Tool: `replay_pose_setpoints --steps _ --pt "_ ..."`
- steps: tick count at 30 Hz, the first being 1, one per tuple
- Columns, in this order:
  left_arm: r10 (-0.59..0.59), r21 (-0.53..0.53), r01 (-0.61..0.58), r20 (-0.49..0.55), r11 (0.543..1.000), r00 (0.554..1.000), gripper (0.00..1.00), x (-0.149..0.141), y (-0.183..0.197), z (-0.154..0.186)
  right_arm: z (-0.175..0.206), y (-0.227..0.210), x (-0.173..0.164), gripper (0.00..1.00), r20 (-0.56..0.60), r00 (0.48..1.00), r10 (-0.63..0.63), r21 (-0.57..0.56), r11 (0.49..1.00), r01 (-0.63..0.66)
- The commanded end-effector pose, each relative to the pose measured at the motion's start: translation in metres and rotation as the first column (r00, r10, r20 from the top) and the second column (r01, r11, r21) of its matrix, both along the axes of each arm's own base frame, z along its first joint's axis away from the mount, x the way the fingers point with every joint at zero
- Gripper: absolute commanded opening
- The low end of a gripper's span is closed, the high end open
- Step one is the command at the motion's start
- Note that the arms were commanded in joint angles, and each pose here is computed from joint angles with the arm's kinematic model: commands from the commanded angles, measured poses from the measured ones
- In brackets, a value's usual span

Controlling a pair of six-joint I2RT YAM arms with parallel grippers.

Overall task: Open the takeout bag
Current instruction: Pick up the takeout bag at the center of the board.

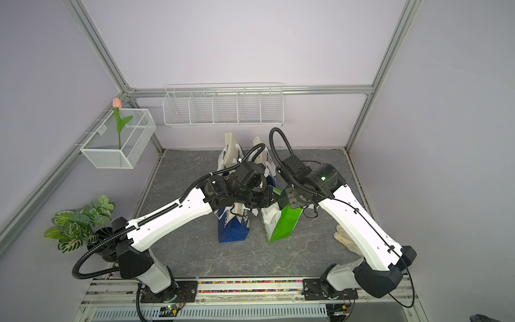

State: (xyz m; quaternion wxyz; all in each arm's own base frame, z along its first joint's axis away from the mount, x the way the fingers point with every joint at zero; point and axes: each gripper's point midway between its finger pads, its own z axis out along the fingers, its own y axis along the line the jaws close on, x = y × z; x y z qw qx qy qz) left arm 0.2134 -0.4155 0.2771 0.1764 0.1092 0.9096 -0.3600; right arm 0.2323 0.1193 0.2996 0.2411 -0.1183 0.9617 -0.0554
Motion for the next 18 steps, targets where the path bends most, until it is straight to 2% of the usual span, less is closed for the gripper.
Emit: replay_pose_setpoints --steps 1,3,5,8,12,16,18 --pt "0.011 -0.013 -0.011 0.020 1.000 1.000 0.00 0.005 0.005 0.005 0.003 -0.004 -0.008 0.07 -0.009 1.000 0.003 0.074 0.997 -0.002" --pt "0.008 -0.014 -0.007 0.029 1.000 1.000 0.00 0.009 0.006 0.006 0.005 0.007 -0.009 0.07 -0.024 0.999 0.031 0.207 0.978 -0.025" --pt "-0.007 -0.020 0.008 0.048 1.000 0.999 0.00 0.016 0.003 0.007 0.012 0.021 -0.008 0.07 -0.028 0.998 0.063 0.352 0.935 -0.049" --pt "-0.048 -0.065 0.053 0.082 0.996 0.995 0.00 0.026 -0.010 0.013 0.021 0.033 -0.001 0.07 -0.043 0.995 0.089 0.493 0.868 -0.056" --pt "-0.109 -0.097 0.124 0.142 0.988 0.984 0.00 0.036 -0.034 0.028 0.032 0.040 0.013 0.07 -0.053 0.994 0.100 0.631 0.775 -0.045" --pt "-0.128 -0.103 0.153 0.220 0.983 0.967 0.00 0.053 -0.052 0.038 0.050 0.030 0.034 0.07 -0.043 0.998 0.049 0.761 0.648 0.001" --pt "-0.113 -0.097 0.140 0.237 0.985 0.965 0.00 0.064 -0.056 0.041 0.055 0.017 0.047 0.07 -0.042 0.999 -0.004 0.779 0.626 0.035"
